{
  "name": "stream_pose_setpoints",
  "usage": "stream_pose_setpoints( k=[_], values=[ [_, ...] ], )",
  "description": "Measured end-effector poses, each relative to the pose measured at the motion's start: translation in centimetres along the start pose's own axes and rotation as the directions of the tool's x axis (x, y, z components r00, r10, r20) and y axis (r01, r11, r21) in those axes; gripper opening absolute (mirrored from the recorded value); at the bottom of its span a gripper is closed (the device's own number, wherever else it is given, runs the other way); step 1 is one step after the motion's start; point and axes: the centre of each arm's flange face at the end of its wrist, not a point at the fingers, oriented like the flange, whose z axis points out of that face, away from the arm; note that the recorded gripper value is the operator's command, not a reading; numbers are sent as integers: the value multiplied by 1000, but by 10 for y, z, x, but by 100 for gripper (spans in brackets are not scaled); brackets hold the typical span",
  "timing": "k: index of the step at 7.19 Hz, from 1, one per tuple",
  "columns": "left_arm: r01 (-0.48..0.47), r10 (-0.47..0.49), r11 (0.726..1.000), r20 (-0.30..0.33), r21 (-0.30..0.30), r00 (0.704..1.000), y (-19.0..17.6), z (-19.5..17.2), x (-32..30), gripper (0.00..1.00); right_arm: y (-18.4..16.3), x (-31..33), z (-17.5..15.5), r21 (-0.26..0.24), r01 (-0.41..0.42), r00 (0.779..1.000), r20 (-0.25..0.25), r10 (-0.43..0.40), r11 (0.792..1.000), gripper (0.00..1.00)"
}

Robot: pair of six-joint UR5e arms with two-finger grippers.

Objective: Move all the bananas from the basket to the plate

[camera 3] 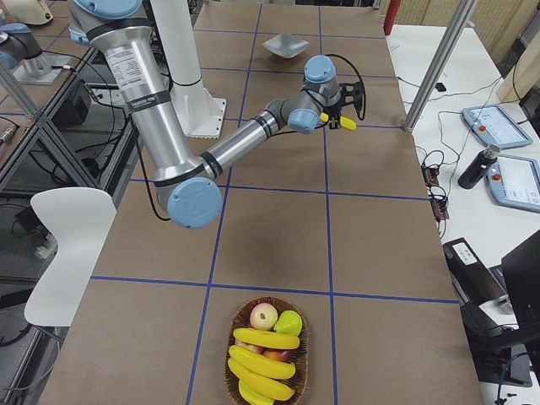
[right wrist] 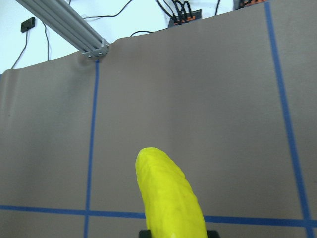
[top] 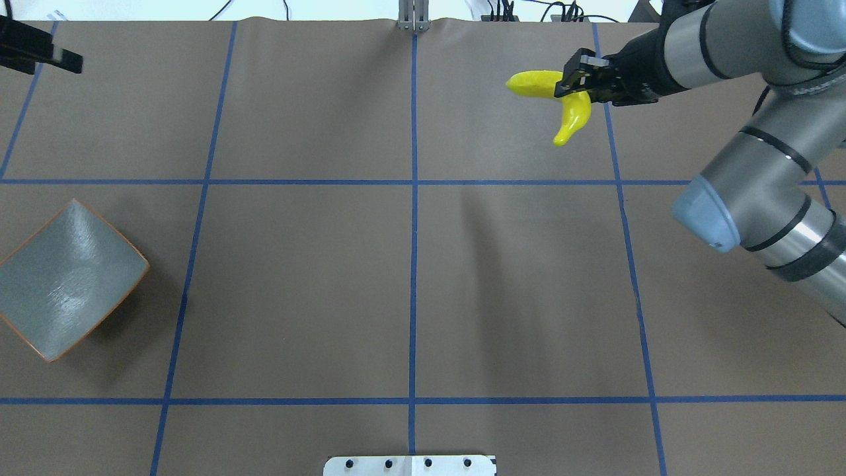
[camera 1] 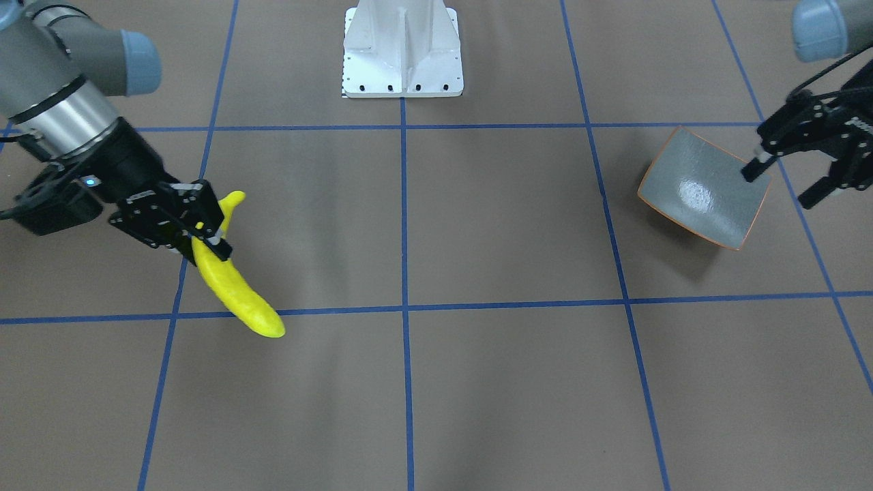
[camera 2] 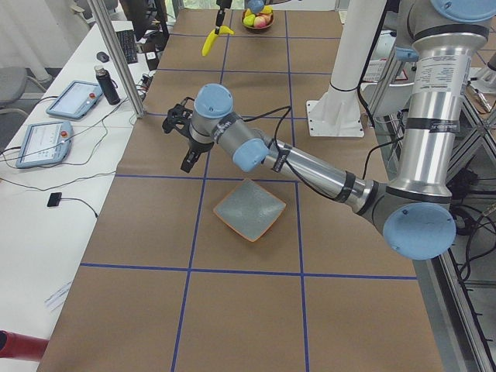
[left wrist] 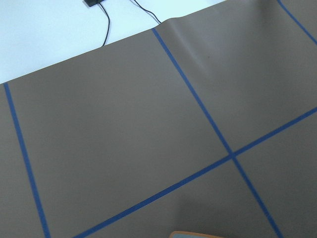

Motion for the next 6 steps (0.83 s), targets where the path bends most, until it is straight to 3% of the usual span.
stream_pose_setpoints(
  k=[1,2,3,4,6],
  values=[
    [41,-43,998,-51,-37,998,-1,27,44,100,18,-34,12,35,-22,999,27,21,999,0],
    [146,-152,986,-83,-76,985,-3,48,81,100,34,-63,18,58,-30,998,58,26,998,0],
    [311,-321,944,-91,-108,943,-9,60,111,100,52,-95,23,81,-36,995,95,28,996,0],
    [460,-471,880,-83,-116,878,-18,70,129,100,74,-126,29,114,-39,992,128,25,993,0],
    [687,-697,717,-104,-118,710,-47,92,153,100,108,-168,31,160,-42,981,193,11,986,0]
  ],
)
